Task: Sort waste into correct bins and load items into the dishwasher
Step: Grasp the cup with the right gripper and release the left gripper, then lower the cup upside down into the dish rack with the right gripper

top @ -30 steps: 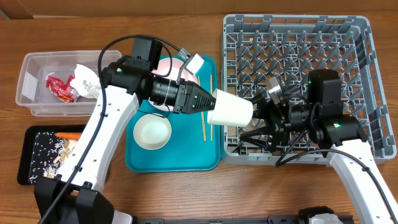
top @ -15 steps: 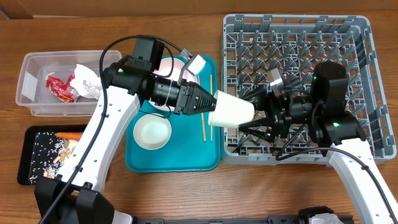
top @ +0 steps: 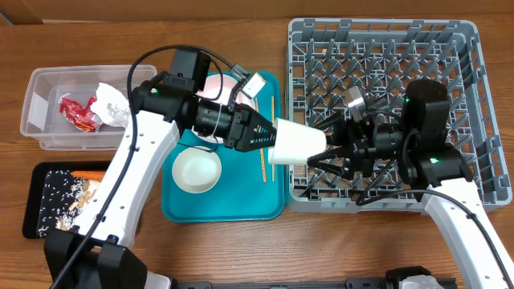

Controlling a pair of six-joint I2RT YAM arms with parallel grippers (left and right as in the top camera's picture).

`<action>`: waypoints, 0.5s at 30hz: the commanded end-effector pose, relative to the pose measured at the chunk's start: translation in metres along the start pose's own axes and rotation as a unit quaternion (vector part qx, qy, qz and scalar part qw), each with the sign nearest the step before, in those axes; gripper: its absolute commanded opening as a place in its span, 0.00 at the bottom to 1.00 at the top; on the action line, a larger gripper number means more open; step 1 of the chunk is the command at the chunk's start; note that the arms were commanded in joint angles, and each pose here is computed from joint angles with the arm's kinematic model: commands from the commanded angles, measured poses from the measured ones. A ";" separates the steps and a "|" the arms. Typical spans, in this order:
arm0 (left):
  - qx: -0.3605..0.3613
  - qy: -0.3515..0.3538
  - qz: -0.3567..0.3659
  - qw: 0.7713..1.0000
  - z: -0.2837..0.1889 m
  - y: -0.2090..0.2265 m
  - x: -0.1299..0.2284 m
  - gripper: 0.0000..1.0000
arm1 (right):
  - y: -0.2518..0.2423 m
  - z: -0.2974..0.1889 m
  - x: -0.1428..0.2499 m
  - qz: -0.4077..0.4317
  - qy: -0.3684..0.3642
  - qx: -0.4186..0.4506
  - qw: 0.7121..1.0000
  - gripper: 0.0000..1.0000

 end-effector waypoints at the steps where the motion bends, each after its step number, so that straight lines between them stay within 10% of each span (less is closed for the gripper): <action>1: -0.080 -0.026 0.002 0.996 -0.024 0.019 -0.007 0.54 | -0.005 0.001 -0.008 0.026 0.003 0.044 0.999 0.41; 8: -0.116 -0.061 -0.023 0.991 -0.055 0.036 -0.009 0.54 | -0.043 -0.013 -0.002 0.114 -0.003 0.220 0.969 0.38; 15: -0.138 -0.059 -0.039 0.988 -0.059 0.041 -0.006 0.52 | -0.069 -0.062 0.012 0.213 0.051 0.488 0.845 0.33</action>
Point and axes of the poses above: each gripper's point midway between its finger pads, its own z axis out along the fingers, its own y axis along the line the jaws close on, x = y × z, the point moved 6 cm from there along -z, back along the fingers, and after that the axes turned 6 degrees about -z, right-handed, at the moved point
